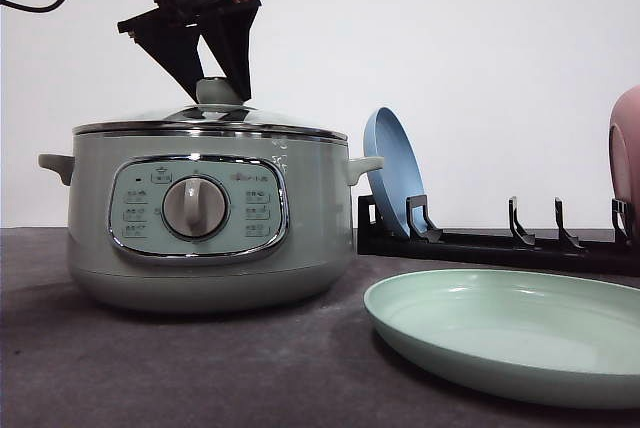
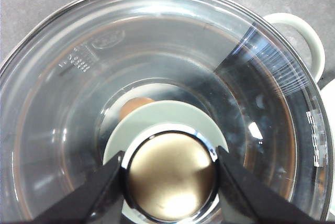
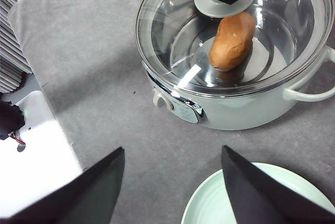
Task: Transfer potato from steamer to green plate
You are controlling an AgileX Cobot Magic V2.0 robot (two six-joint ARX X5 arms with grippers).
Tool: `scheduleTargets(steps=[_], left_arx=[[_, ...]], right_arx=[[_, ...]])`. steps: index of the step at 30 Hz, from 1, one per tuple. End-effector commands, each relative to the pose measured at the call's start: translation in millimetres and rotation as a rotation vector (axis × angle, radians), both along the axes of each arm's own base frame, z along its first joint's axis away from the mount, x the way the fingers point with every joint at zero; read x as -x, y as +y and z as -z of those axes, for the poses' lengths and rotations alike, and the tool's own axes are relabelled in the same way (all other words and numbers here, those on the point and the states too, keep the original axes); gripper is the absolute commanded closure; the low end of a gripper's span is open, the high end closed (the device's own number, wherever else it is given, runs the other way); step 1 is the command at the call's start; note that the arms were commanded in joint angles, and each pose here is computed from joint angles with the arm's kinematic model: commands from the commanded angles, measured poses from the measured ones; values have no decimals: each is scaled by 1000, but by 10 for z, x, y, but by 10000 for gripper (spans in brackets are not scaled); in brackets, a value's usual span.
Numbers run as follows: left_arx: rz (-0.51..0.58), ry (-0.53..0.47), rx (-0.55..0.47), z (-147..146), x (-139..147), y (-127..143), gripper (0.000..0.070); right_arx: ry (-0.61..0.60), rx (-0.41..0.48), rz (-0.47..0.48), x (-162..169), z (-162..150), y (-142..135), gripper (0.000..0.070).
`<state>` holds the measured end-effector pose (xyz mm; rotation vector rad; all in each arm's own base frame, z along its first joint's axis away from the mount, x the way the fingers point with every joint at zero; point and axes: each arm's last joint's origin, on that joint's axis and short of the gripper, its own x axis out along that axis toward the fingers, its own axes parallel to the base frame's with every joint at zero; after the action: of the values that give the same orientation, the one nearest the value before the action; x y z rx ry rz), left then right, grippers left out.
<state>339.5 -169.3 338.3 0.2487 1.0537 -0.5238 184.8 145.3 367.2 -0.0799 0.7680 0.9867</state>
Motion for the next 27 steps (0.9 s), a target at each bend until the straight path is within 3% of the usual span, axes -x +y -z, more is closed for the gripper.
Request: scheduleTargets(steps=[1, 10, 15, 27], left_arx=[[-12, 17, 11, -34, -17, -18, 691], [-11, -82, 61, -406, 14, -4, 691], [-44, -153, 38, -621, 49, 54, 691], [-180, -290, 63, -1131, 196, 588, 691]], right_arx=[[-21, -2, -15, -21, -28, 35, 335], [-22, -3, -15, -23, -29, 35, 335], [-23, -3, -15, -23, -30, 35, 335], [-27, -3, -8, -27, -32, 35, 335]])
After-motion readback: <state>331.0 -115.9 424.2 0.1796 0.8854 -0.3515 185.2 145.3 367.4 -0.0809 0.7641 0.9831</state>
